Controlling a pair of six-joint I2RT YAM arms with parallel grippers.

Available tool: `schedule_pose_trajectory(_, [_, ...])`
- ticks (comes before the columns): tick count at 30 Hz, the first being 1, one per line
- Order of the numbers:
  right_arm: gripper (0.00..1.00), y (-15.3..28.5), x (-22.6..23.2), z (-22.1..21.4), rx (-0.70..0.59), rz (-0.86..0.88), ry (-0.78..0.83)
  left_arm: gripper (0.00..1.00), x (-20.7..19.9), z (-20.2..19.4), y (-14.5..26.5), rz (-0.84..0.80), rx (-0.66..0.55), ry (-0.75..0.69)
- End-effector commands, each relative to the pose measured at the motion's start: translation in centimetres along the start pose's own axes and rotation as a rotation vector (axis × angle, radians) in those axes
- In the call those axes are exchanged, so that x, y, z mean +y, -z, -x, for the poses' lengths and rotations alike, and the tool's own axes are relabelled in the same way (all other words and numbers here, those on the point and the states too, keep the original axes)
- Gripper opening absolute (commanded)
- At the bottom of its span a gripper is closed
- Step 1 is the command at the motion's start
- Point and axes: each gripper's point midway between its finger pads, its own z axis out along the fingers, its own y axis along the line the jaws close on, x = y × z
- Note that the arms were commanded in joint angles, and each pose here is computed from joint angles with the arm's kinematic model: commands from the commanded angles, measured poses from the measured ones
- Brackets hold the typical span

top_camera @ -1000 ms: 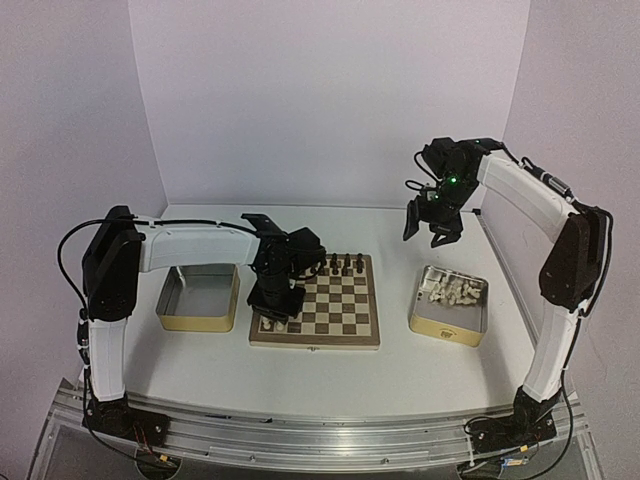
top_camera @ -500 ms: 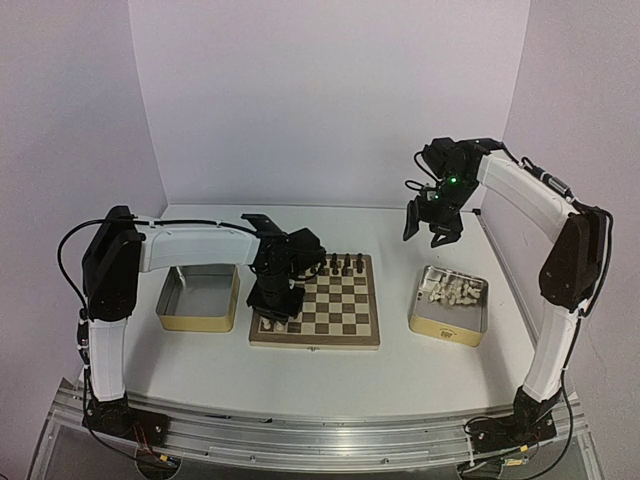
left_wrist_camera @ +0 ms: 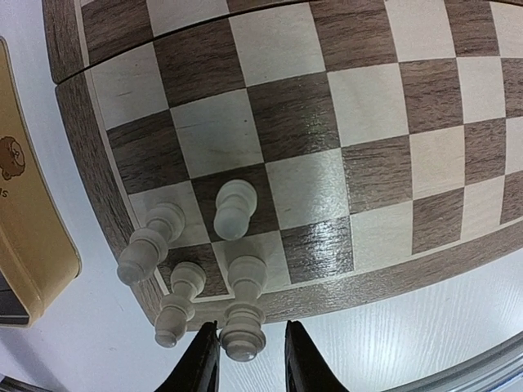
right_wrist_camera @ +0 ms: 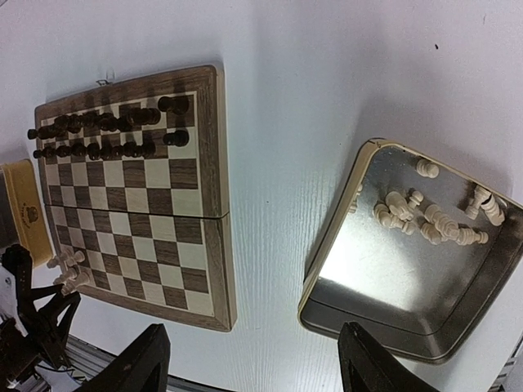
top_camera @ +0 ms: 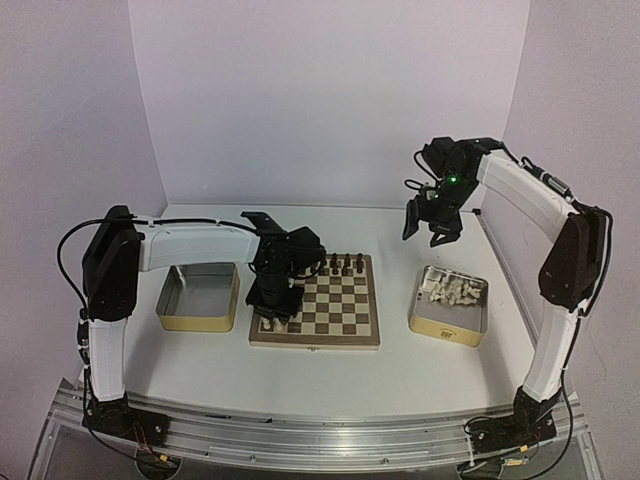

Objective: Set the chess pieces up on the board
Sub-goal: Place the chess piece on the chessboard, then pick up the chess piece from the storage box.

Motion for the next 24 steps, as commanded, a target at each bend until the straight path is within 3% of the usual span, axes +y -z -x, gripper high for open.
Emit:
schedule_pose_trajectory(1, [0.70, 0.2, 0.8, 0.6, -0.010, 0.025, 0.012, 0.28, -0.2, 1.7, 1.9, -0.006, -0.049, 0.005])
schedule_pose_trajectory(10, [0.72, 0.3, -1.2, 0.5, -0.035, -0.066, 0.012, 0.41, -0.8, 4.7, 5.9, -0.038, -0.129, 0.016])
schedule_pose_trajectory(15, [0.71, 0.5, -6.3, -0.5, -0.048, -0.155, -0.074, 0.43, -2.4, 8.0, 10.0, -0.120, -0.230, 0.017])
schedule_pose_trajectory(20, [0.65, -1.1, -11.6, -3.1, -0.028, -0.195, -0.177, 0.44, -5.8, 11.4, 12.8, -0.281, -0.312, 0.009])
schedule_pose_trajectory(24, [0.56, -2.3, -13.2, -4.0, -0.008, -0.201, -0.203, 0.45, -8.7, 13.4, 13.6, -0.430, -0.337, 0.002])
